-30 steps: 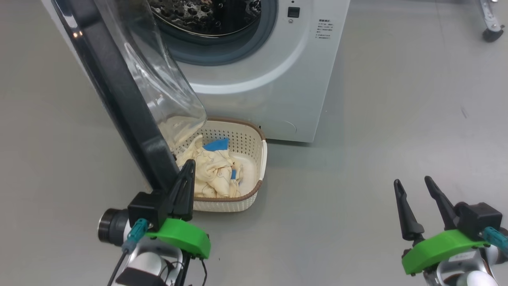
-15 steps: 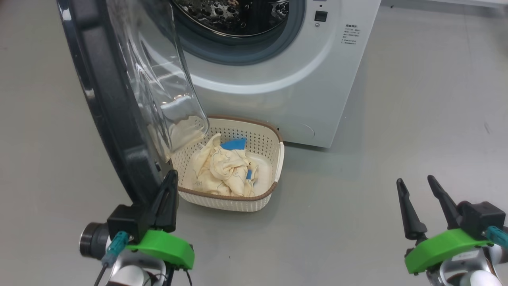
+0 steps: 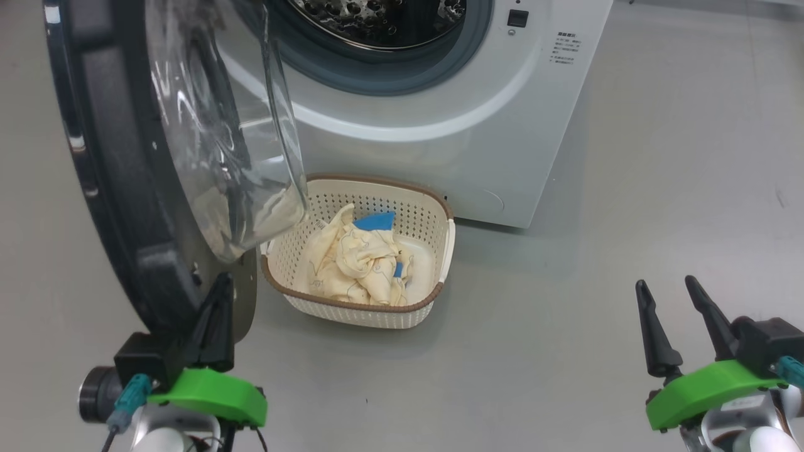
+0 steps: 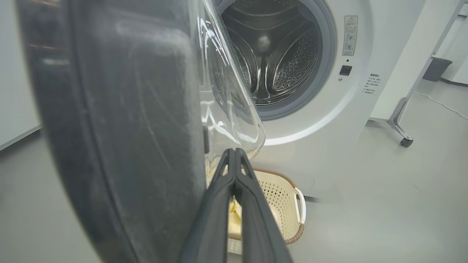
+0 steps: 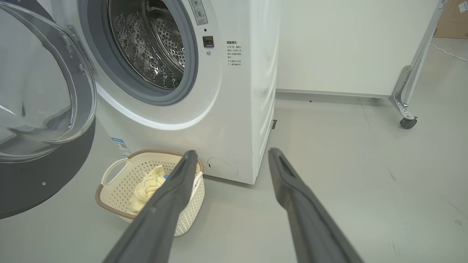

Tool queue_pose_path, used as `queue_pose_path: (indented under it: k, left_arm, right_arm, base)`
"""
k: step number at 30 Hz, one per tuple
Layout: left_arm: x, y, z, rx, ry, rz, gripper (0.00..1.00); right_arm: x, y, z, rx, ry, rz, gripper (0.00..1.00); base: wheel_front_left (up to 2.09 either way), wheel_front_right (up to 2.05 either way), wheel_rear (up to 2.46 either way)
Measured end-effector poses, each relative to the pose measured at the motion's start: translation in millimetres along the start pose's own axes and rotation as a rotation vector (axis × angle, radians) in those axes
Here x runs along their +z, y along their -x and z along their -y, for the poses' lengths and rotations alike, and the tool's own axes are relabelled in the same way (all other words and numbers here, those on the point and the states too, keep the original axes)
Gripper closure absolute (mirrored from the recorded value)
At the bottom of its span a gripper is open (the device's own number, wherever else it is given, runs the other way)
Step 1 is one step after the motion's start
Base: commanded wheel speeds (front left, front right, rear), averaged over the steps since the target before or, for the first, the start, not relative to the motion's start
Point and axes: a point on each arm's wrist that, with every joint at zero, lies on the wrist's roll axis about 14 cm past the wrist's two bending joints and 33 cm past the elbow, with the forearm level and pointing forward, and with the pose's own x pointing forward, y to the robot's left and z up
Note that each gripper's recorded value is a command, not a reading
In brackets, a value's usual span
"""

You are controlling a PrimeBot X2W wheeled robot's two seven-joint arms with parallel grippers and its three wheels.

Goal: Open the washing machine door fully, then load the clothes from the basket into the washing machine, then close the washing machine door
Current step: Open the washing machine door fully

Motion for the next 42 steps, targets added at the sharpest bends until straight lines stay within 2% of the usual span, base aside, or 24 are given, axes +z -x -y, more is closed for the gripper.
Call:
queue_pose_path:
  k: [20, 42]
  left_arm:
    - [5.8, 13.7, -63.3, 0.155, -0.011, 0.014, 1.0]
    - [2.8, 32.4, -140.3, 0.363, 0.023, -0.011, 1.0]
  right_arm:
    - [-3.5, -6.2, 0.5, 0.002, -0.002, -0.009, 0.0]
    - [-2.6, -7.9, 4.1, -0.008, -0.003, -0.006, 0.0]
  base:
    - [0.0, 0.0, 0.0]
    - [0.0, 0.0, 0.0]
